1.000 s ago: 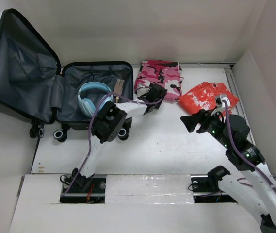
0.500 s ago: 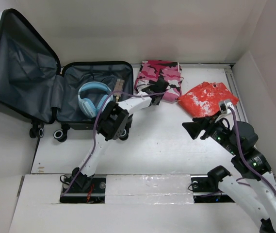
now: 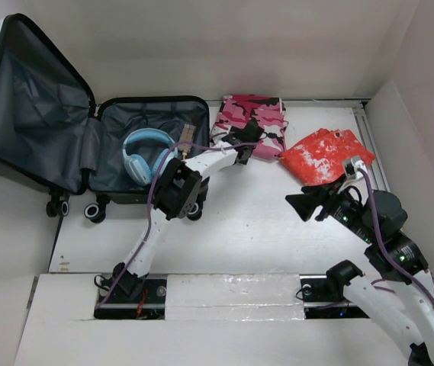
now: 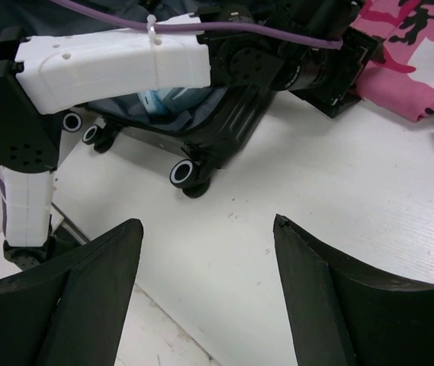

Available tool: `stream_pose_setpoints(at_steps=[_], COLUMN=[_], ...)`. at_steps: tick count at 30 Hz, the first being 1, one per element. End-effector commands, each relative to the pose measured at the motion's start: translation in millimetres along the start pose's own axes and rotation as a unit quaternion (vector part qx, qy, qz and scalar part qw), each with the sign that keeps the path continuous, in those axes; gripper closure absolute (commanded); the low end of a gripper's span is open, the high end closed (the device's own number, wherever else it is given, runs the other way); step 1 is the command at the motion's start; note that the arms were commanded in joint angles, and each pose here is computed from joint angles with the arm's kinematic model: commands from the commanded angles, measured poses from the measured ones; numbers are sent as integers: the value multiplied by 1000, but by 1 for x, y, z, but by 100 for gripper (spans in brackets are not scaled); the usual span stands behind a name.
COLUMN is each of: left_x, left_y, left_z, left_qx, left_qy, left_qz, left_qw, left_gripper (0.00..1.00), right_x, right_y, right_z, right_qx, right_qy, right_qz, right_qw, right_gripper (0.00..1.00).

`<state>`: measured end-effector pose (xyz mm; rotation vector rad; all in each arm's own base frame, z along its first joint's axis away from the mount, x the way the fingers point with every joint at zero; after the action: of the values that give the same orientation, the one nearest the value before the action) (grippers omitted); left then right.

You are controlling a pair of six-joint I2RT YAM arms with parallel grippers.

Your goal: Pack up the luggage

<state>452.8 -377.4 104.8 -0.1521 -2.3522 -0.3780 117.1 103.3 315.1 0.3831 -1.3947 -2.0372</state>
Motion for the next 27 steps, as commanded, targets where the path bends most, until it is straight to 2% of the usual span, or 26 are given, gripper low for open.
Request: stream_pose_setpoints(at_steps=[1,3,5,8,9,12,15,19,20,23,24,27], left_x=[-15,-14,-21,-29,-33,-35,-36,-29,-26,-3,5,26], left_y=[14,20,24,27,30,27,26,28,30,31,29,42], left_z=[40,41,42,38,35,25,27,11,8,-20,-27,-61], left_qx=[-48,-53,-53,-64,-63,-73,-89,-117,-152,-196,-239,-276], left_qy=[106,118,122,119,117,102,94,29,18,-46,-69,-125], left_qz=[-52,-52,-46,-42,-44,-39,-31,-29,-27,-33,-12,25], left_qw=[992,990,990,990,990,991,991,992,988,979,969,953], left_gripper=[41,42,59,76,87,100,100,100,100,100,100,100], right_x=[6,6,10,14,14,19,22,25,25,23,23,15], right_y=[17,17,20,26,25,32,36,36,36,35,37,36], right_z=[11,11,13,17,15,18,21,21,21,22,24,24], right_qx=[13,13,15,19,17,19,20,20,20,21,24,18], right_qy=[25,25,27,33,26,25,27,27,27,33,42,50], right_qz=[-23,-23,-28,-43,-41,-51,-55,-55,-55,-56,-62,-55], right_qw=[999,999,999,998,999,998,998,998,998,998,997,997], right_gripper=[25,25,25,25,25,25,25,25,25,25,25,25])
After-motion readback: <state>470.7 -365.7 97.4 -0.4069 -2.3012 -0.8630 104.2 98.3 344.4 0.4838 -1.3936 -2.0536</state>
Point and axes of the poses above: each gripper's point midway between its finger pads, its own x axis back along the fingers, its own z axis along the line the jaws close on, y = z × x, the point moved 8 cm from there along x, back along the fingers, and after that the axes turned 2 degrees about x, right-handed, at the moved point
